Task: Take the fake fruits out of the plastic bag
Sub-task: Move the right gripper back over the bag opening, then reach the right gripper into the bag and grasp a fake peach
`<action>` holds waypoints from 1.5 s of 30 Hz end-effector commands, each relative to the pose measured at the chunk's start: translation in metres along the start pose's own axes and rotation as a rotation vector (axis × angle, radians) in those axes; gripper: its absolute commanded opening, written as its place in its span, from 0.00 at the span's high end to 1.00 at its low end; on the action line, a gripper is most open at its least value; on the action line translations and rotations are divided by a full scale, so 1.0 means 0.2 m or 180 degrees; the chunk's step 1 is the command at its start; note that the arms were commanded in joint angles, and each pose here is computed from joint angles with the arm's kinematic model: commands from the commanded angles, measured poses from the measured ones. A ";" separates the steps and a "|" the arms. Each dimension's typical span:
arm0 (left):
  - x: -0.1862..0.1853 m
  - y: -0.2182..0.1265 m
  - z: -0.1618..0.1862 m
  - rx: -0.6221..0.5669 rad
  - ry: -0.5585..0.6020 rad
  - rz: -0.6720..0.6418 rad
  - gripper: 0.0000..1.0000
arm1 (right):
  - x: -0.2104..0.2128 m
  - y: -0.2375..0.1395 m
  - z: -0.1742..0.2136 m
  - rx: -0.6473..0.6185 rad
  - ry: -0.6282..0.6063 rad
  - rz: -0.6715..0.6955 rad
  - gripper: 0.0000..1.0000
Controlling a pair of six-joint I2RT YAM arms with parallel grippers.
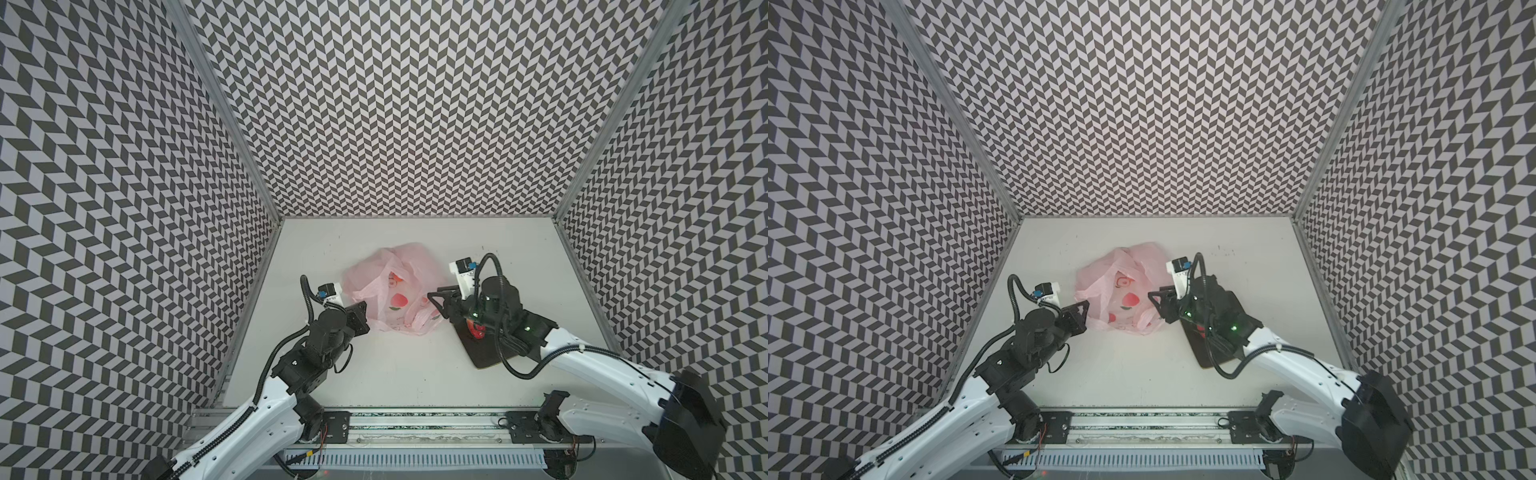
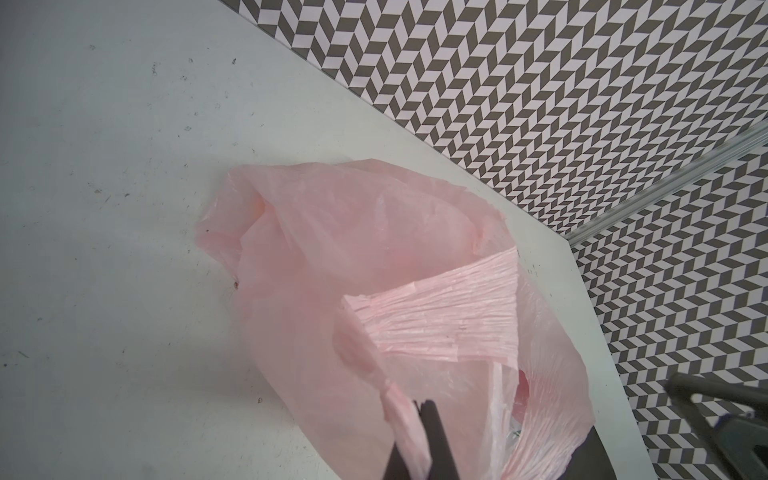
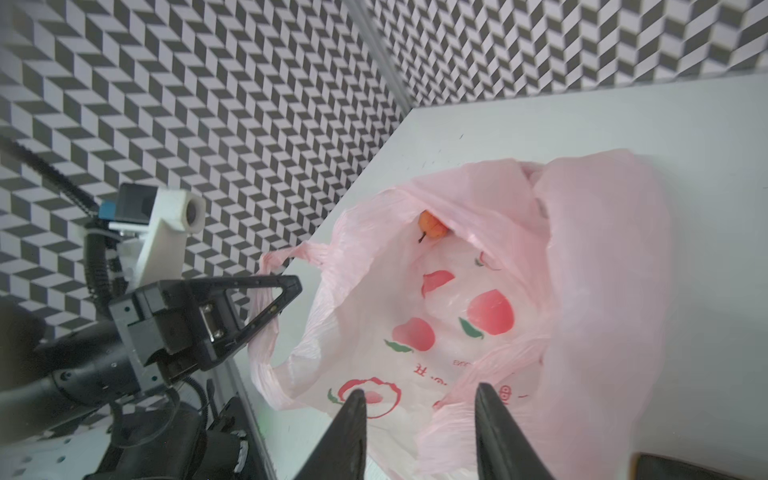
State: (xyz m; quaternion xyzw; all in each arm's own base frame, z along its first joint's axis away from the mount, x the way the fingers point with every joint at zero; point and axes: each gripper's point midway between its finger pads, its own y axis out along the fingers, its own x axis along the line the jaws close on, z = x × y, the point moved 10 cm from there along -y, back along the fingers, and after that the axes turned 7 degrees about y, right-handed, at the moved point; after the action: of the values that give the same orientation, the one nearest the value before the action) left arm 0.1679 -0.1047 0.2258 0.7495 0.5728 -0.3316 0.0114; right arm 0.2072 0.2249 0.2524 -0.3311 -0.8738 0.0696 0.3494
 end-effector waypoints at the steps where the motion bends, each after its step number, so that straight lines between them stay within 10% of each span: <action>1: -0.02 -0.01 -0.02 -0.0028 0.0027 0.0038 1.00 | 0.08 0.14 -0.03 -0.0091 -0.0134 -0.0262 0.63; 20: -0.08 -0.05 -0.07 -0.0056 0.0128 0.0326 1.00 | -0.15 0.98 0.00 -0.0045 0.0264 0.0768 0.64; 45: -0.07 -0.11 -0.08 -0.0053 0.0168 0.0352 1.00 | -0.43 1.23 0.00 -0.0574 0.0172 0.1923 0.36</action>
State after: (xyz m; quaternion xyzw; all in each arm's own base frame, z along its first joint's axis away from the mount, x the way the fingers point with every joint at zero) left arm 0.1574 -0.1038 0.2420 0.7871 0.5341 -0.3084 0.0126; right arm 0.3723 0.3574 0.1144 -0.5931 -0.7341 0.1041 0.3139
